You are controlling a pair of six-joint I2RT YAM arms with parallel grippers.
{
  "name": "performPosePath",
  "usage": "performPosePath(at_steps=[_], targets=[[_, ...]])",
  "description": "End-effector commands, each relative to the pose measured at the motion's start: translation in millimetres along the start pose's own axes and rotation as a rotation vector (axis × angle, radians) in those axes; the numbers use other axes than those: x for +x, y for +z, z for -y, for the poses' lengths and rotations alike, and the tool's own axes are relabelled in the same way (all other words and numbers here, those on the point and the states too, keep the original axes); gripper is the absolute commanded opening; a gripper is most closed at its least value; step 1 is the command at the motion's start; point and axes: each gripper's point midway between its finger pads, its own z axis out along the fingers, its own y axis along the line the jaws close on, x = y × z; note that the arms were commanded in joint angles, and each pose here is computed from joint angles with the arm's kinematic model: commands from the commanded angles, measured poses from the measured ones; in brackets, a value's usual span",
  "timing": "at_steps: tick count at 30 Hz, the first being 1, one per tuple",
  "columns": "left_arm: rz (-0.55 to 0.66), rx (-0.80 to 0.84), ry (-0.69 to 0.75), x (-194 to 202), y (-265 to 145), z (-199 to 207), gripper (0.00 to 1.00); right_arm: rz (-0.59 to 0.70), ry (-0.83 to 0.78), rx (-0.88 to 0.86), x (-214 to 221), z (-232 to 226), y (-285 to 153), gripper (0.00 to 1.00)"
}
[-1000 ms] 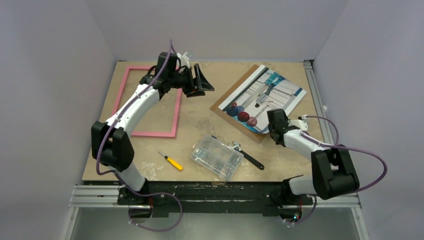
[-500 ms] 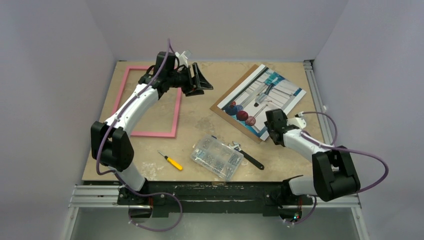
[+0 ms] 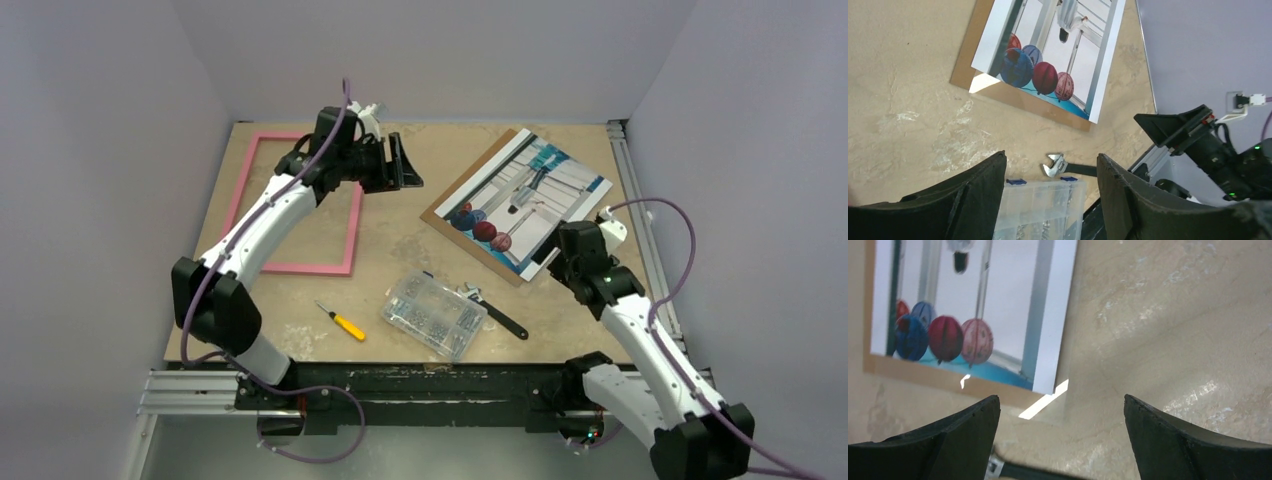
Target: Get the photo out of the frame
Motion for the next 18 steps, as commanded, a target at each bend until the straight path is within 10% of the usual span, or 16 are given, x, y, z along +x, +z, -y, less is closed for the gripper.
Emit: performPosePath(at_steps=[1, 18], targets=[[0.166, -0.056, 0.297, -10.9, -49.3, 46.3, 0.65, -0.070, -0.212, -0.235, -0.4, -18.4, -48.3, 0.93], [0.788, 0.022, 0.425, -2.1, -270.1, 110.0, 0.74, 0.358, -0.203, -0.581, -118.9, -24.1, -224.7, 0.99]])
